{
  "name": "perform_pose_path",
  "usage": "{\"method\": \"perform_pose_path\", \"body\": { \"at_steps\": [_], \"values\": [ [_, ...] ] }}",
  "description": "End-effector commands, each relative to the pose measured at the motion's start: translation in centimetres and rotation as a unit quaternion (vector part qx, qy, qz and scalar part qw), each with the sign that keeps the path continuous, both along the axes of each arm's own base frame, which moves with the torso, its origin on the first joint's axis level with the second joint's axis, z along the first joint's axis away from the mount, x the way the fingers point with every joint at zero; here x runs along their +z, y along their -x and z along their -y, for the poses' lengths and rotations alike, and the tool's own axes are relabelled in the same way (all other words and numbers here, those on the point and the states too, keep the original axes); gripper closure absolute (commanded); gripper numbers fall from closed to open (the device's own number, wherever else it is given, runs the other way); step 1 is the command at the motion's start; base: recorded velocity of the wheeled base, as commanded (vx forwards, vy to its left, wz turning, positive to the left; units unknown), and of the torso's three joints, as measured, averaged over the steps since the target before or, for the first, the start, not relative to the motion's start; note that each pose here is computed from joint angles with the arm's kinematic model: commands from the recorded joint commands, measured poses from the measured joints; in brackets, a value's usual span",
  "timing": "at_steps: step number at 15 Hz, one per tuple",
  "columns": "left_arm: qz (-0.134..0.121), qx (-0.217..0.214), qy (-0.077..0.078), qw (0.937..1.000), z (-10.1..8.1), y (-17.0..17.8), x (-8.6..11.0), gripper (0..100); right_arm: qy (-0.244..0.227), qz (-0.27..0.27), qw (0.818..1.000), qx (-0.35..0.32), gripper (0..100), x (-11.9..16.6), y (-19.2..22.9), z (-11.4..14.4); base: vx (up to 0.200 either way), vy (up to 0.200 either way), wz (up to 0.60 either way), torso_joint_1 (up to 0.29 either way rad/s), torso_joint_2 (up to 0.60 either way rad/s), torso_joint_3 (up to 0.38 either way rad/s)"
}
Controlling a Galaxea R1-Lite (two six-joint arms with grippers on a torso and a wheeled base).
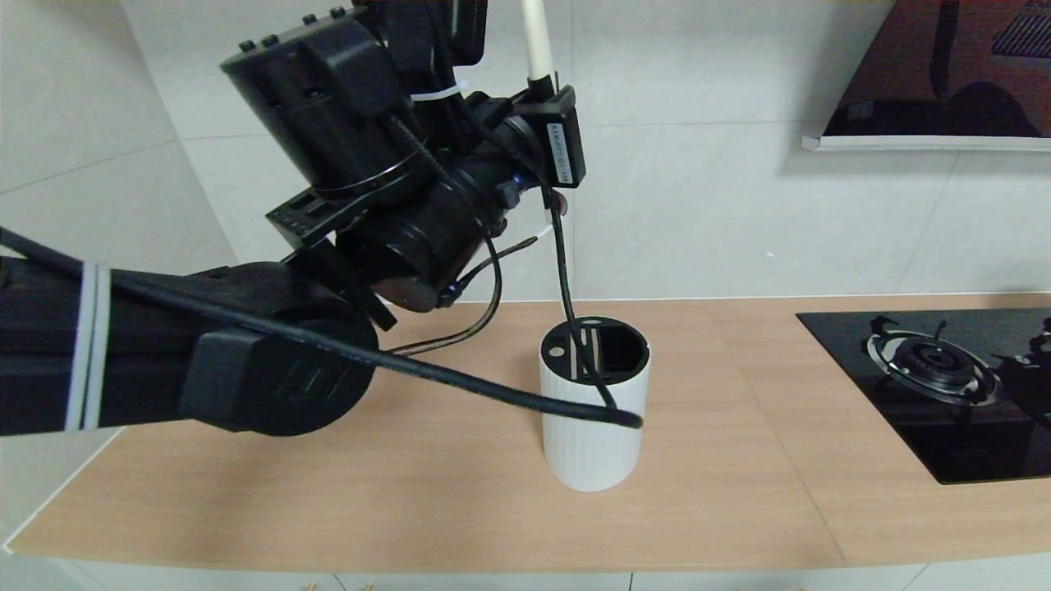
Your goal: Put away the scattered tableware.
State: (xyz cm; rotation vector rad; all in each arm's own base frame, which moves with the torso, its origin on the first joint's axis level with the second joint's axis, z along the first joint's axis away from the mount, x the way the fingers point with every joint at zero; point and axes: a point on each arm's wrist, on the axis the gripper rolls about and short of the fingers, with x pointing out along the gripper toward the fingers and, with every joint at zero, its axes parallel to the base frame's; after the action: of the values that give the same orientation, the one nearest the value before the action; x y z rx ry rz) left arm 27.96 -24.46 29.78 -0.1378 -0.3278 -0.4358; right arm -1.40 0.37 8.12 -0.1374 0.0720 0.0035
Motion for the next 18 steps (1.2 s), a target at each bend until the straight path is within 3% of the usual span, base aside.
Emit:
{"method": "perform_pose_path", "body": {
  "at_steps": [1,4,7,10,12,18],
  "values": [
    [-0.026,0.032,-0.011,0.9991,1.6,-1.6,-1.2,100,-0.003,0.003,1.0,-0.005,100,0.0,0.1,0.0,0.0,0.0,0.0,0.0,0.0,0.0],
    [-0.041,0.064,-0.031,0.9966,3.6,-3.2,-3.1,100,-0.007,-0.006,1.0,-0.005,100,-0.2,0.1,0.0,0.0,0.0,0.0,0.0,0.0,0.0],
    [-0.051,0.059,-0.042,0.9961,5.0,-3.8,-5.1,100,-0.009,-0.006,1.0,-0.006,100,-0.2,0.1,0.0,0.0,0.0,0.0,0.0,0.0,0.0],
    [-0.045,0.069,-0.036,0.9959,5.0,-5.2,-5.9,100,-0.008,-0.006,1.0,-0.005,100,-0.2,0.1,0.0,0.0,0.0,0.0,0.0,0.0,0.0],
    [-0.033,0.072,-0.023,0.9966,5.4,-6.2,-5.5,100,-0.008,-0.006,1.0,-0.006,100,-0.2,0.1,0.0,0.0,0.0,0.0,0.0,0.0,0.0],
    [-0.038,0.086,-0.025,0.9952,5.1,-7.5,-6.4,100,-0.008,-0.006,1.0,-0.005,100,-0.2,0.1,0.0,0.0,0.0,0.0,0.0,0.0,0.0]
  ]
}}
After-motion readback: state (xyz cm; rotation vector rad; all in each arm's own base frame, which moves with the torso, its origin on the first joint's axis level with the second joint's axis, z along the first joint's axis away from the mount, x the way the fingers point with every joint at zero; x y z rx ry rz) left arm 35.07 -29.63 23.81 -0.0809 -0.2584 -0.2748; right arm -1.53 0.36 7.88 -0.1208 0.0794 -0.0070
